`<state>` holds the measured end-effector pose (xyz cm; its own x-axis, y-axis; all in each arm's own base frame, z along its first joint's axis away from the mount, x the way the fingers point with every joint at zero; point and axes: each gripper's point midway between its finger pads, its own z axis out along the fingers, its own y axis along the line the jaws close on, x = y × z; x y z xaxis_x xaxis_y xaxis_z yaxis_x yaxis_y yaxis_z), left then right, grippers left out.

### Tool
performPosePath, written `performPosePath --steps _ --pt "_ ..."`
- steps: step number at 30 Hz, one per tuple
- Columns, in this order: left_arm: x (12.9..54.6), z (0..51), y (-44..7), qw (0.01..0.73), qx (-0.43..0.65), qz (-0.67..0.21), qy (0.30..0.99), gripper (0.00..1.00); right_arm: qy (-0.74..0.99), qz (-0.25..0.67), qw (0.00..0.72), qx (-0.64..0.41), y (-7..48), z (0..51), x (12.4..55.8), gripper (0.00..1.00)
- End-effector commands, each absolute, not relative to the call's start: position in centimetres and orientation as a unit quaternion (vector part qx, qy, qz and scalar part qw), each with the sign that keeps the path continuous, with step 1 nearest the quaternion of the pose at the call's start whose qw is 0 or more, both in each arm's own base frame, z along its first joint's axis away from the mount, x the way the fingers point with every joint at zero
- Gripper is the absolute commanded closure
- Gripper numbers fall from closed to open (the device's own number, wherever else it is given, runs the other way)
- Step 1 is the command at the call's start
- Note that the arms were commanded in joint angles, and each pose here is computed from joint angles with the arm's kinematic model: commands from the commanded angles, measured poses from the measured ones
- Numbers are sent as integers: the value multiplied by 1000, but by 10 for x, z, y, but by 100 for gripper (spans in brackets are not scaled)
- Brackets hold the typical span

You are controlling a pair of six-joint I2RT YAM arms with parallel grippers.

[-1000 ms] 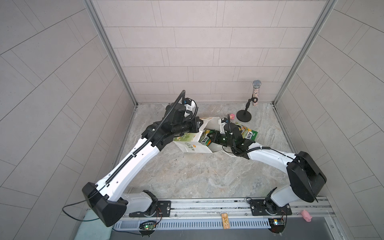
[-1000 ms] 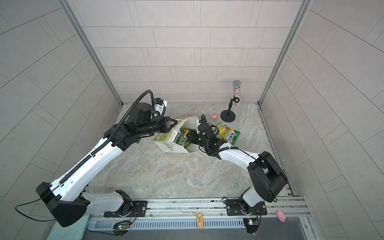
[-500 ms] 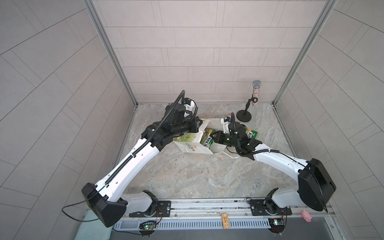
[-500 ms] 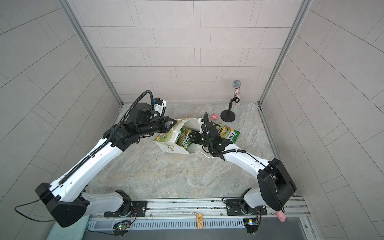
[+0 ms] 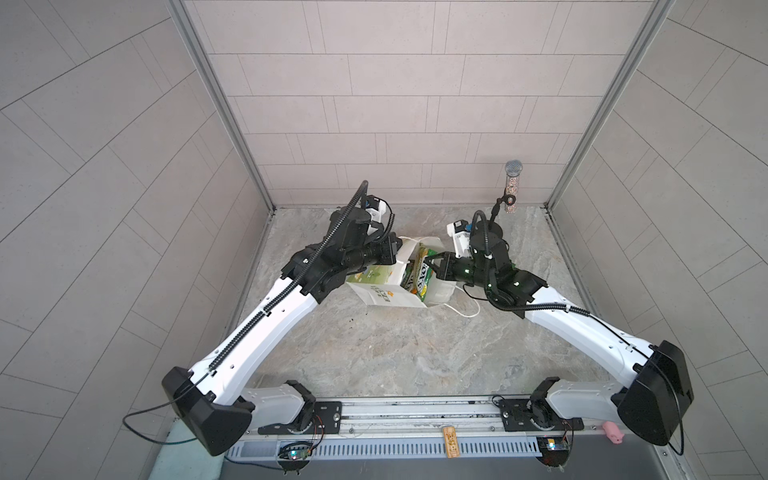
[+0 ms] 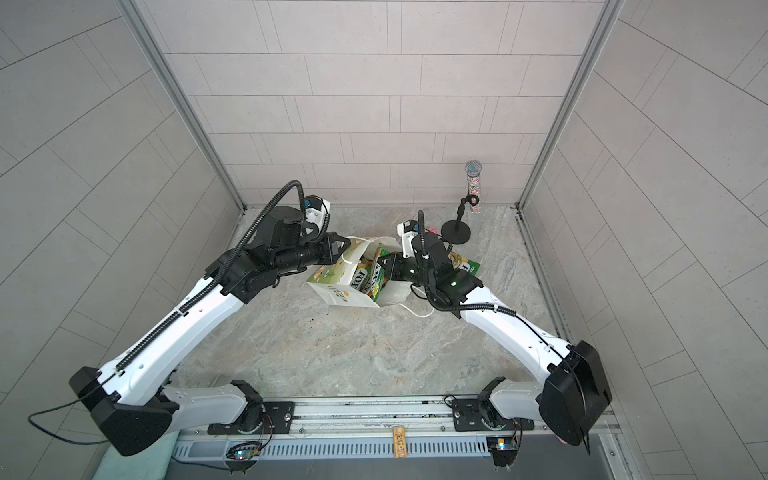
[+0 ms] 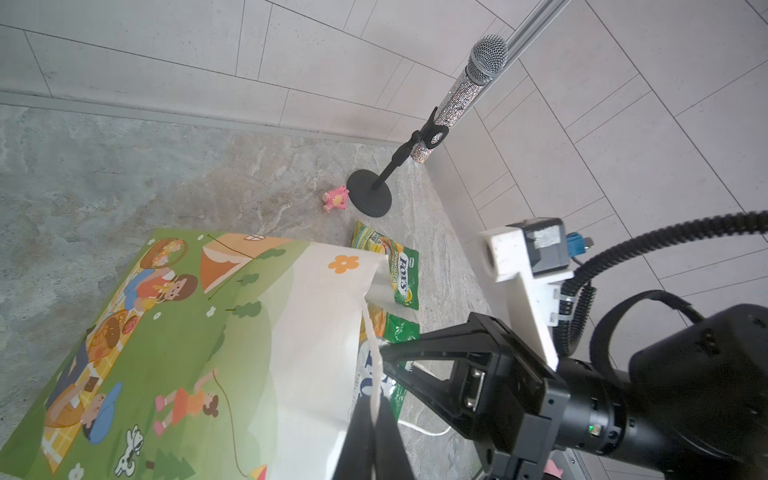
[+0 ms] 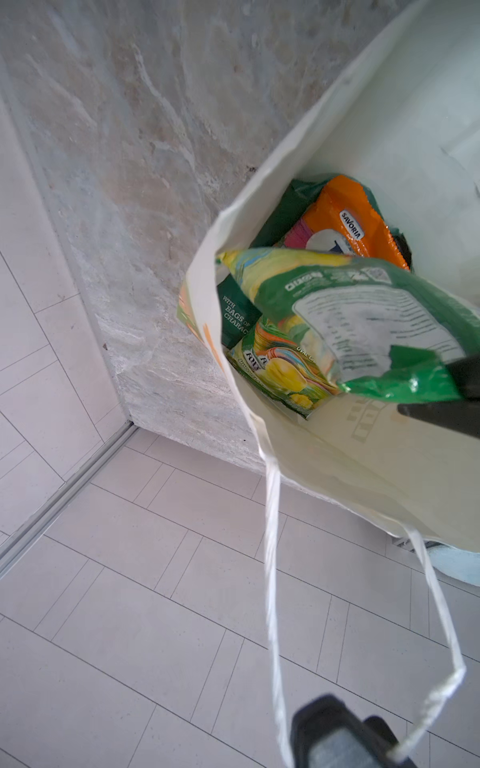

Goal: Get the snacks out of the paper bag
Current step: 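Lift the green packet out of the bag with the right gripper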

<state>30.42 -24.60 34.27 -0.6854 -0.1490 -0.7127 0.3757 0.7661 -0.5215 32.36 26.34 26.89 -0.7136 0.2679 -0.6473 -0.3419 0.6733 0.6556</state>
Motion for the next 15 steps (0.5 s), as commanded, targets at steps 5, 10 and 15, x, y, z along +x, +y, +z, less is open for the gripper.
performPosePath --steps 5,10,15 --pt "305 347 -233 408 48 -322 853 100 815 412 405 -52 257 310 312 100" --pt "306 349 -232 412 44 -319 852 100 799 414 432 -57 248 338 304 100" --pt "306 348 -232 412 45 -319 852 100 784 411 463 -57 233 365 296 100"
